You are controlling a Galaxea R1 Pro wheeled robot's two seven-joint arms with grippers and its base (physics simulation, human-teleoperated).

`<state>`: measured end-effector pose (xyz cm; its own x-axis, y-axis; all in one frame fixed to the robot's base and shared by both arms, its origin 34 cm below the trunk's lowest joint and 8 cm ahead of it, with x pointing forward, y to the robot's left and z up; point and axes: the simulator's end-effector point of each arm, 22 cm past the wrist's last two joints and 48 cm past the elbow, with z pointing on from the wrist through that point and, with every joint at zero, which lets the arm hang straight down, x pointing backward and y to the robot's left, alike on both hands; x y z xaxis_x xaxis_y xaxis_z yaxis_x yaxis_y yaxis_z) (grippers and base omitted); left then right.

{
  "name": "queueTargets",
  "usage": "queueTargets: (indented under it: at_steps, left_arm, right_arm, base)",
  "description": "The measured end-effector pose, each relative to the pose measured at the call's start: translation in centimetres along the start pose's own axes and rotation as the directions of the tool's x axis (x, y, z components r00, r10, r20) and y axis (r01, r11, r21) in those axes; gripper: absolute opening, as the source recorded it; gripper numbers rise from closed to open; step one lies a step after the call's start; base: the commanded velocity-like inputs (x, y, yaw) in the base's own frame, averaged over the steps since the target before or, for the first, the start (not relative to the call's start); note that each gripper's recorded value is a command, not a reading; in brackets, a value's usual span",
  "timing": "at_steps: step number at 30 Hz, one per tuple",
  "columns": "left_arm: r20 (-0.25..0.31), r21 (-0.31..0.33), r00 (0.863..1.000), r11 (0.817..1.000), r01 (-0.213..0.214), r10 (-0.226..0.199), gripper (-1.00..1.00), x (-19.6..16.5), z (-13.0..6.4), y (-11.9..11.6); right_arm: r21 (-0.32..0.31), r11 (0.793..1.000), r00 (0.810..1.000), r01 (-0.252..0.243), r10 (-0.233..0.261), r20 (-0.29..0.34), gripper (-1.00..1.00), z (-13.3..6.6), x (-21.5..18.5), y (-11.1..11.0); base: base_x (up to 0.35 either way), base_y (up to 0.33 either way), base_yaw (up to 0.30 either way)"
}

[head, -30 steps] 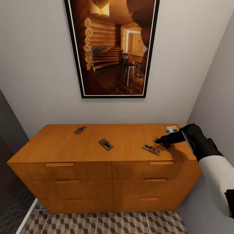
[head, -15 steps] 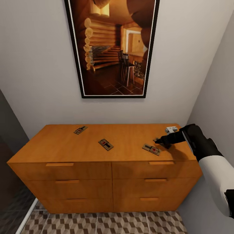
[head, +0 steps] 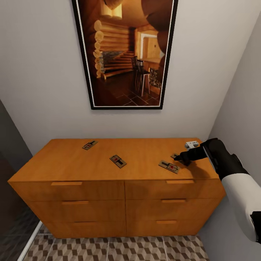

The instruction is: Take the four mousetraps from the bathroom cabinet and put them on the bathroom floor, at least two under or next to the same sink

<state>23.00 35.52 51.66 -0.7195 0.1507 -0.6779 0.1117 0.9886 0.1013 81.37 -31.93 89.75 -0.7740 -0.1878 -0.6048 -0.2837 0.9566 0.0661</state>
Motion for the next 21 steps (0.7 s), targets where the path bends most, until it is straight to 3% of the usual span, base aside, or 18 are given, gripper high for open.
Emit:
queueTargets:
  at_steps: [21]
  left_arm:
    - [0.0,0.0,1.0,1.0,0.0,0.0,1.0,0.0,0.0,0.0]
  right_arm:
    - [0.0,1.0,1.0,0.001,-0.001,0.0,1.0,0.0,0.0,0.0]
  base:
    - [0.0,0.0,0.0]
